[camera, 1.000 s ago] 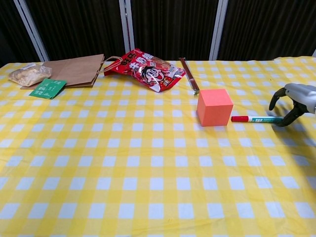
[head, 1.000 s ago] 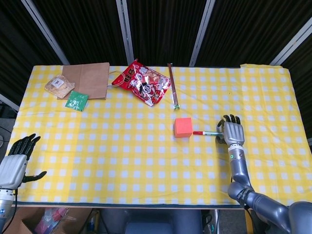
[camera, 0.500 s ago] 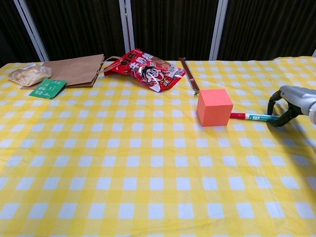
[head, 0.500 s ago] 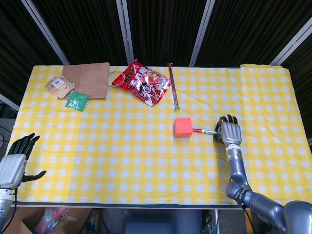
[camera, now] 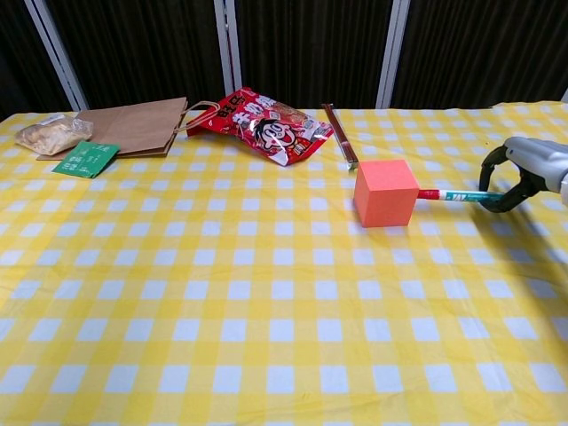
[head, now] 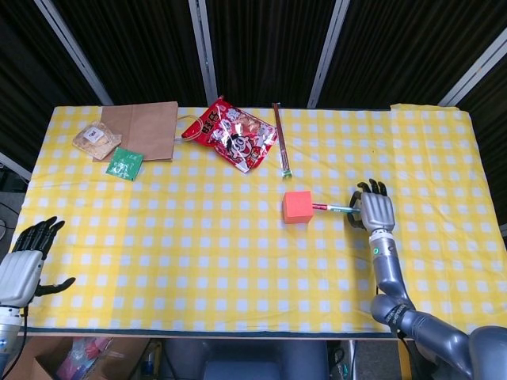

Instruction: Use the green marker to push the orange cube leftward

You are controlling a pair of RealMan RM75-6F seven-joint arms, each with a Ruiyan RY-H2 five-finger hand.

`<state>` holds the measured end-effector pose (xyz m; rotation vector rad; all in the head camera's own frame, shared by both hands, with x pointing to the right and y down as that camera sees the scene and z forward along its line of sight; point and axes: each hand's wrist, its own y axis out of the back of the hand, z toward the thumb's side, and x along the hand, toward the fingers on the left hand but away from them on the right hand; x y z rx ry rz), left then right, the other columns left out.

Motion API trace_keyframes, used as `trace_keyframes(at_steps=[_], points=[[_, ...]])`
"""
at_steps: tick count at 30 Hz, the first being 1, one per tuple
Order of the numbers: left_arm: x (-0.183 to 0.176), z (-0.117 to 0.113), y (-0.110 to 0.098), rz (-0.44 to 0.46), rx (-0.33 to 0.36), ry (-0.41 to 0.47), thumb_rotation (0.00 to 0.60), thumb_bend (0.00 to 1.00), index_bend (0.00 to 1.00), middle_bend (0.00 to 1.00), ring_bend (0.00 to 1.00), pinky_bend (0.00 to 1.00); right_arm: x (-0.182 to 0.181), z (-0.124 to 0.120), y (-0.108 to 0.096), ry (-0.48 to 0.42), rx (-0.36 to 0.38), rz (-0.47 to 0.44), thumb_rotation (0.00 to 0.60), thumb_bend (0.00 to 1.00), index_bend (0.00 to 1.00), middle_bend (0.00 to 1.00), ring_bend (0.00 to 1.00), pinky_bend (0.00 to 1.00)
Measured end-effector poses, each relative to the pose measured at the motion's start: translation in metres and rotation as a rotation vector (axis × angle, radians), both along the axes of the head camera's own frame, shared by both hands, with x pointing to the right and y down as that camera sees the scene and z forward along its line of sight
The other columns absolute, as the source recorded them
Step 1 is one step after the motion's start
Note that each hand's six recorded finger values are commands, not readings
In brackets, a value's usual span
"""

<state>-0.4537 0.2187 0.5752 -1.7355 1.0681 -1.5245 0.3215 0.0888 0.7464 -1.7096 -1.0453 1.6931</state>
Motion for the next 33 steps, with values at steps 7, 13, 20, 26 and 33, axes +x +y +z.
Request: trace_keyframes(at_steps=[7, 13, 20, 26, 33], points=[[0.0, 0.001, 0.0, -0.001, -0.005, 0.0, 0.6, 0.01, 0.0, 0.0, 0.0, 0.0, 0.007, -0.007, -0.01, -0.011, 0.014, -0.029, 0.6, 0.57, 0.62, 0.21, 0.0, 0.01], [0.0, 0.002, 0.0, -0.002, -0.012, 0.0, 0.6, 0.01, 0.0, 0.0, 0.0, 0.0, 0.01, -0.01, -0.014, -0.004, 0.021, -0.068, 0.6, 0.57, 0.62, 0.21, 0.0, 0.01], [0.001, 0.002, 0.0, -0.003, -0.017, 0.004, 0.6, 0.01, 0.0, 0.0, 0.0, 0.0, 0.009, -0.009, -0.016, -0.004, -0.002, -0.1, 0.6, 0.57, 0.62, 0.21, 0.01, 0.01], [0.001, 0.002, 0.0, -0.003, -0.022, 0.009, 0.6, 0.01, 0.0, 0.0, 0.0, 0.0, 0.006, -0.008, -0.015, -0.054, -0.038, -0.078, 0.6, 0.57, 0.62, 0.21, 0.01, 0.01], [0.002, 0.003, 0.001, 0.004, -0.028, 0.011, 0.6, 0.01, 0.0, 0.0, 0.0, 0.0, -0.006, -0.004, -0.013, -0.072, -0.047, -0.089, 0.6, 0.57, 0.62, 0.21, 0.02, 0.01]])
